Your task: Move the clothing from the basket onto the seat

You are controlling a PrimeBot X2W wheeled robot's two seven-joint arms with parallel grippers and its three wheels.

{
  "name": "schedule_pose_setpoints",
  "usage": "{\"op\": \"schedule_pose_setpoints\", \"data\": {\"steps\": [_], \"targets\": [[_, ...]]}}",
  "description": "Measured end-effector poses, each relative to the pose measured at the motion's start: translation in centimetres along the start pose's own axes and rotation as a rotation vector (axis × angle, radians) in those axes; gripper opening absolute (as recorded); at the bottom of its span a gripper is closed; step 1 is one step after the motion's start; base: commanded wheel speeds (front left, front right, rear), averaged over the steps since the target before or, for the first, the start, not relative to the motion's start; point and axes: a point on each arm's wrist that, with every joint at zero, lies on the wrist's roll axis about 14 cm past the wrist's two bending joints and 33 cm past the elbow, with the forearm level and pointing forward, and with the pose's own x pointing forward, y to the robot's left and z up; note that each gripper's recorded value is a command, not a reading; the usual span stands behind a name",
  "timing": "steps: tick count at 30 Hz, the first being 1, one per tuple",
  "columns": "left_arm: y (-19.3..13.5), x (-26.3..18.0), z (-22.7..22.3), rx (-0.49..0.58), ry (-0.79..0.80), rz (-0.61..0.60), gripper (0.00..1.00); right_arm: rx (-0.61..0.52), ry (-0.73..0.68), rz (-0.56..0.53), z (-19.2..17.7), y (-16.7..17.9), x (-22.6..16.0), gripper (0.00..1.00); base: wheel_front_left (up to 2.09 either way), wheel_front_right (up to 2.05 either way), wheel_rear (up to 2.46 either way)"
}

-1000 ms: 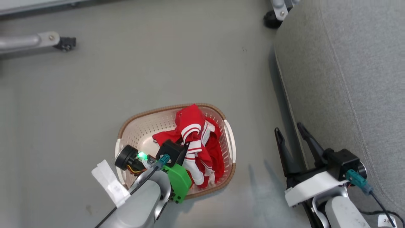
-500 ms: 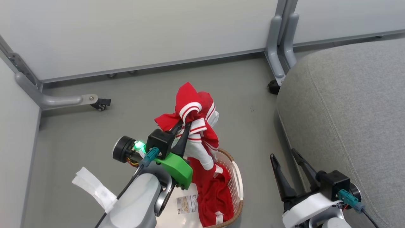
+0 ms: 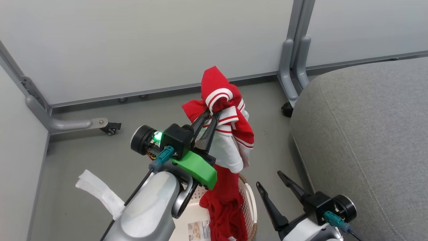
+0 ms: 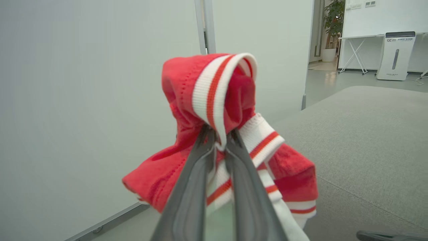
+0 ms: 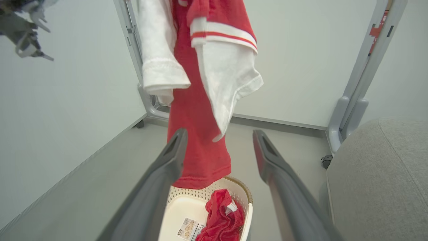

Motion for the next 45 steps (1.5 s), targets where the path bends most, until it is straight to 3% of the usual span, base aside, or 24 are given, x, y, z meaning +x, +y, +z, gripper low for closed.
{"op": "schedule_pose_setpoints", "data": {"steps": [16,25,31,32,35,36,45], "targets": [[-5.7,1.9,3.5,-0.076,-0.098,-0.173,0.00,-0.061,-0.049,0.005,2.0,-0.9,2.1,1.00,0.00,0.00,0.00],[-5.6,1.9,3.4,-0.084,-0.088,-0.161,0.00,-0.044,-0.149,0.000,5.1,-1.1,3.0,1.00,0.00,0.00,0.00],[-5.7,1.8,3.1,-0.093,-0.079,-0.159,0.00,-0.014,-0.121,0.003,4.1,-1.0,3.1,1.00,0.00,0.00,0.00],[-5.8,1.8,3.2,-0.089,-0.079,-0.162,0.00,-0.007,-0.119,0.003,4.1,-0.9,3.1,0.92,0.00,0.00,0.00],[-6.0,1.9,3.3,-0.077,-0.084,-0.168,0.00,-0.002,-0.119,0.006,4.1,-0.9,3.3,0.13,0.00,0.00,0.00],[-6.0,1.9,3.3,-0.075,-0.084,-0.168,0.00,0.002,-0.111,0.008,3.8,-0.8,3.3,0.00,0.00,0.00,0.00],[-5.4,2.2,3.1,-0.066,-0.083,-0.140,0.00,0.010,-0.094,0.015,3.3,-0.7,3.5,0.00,0.00,0.00,0.00]]}}
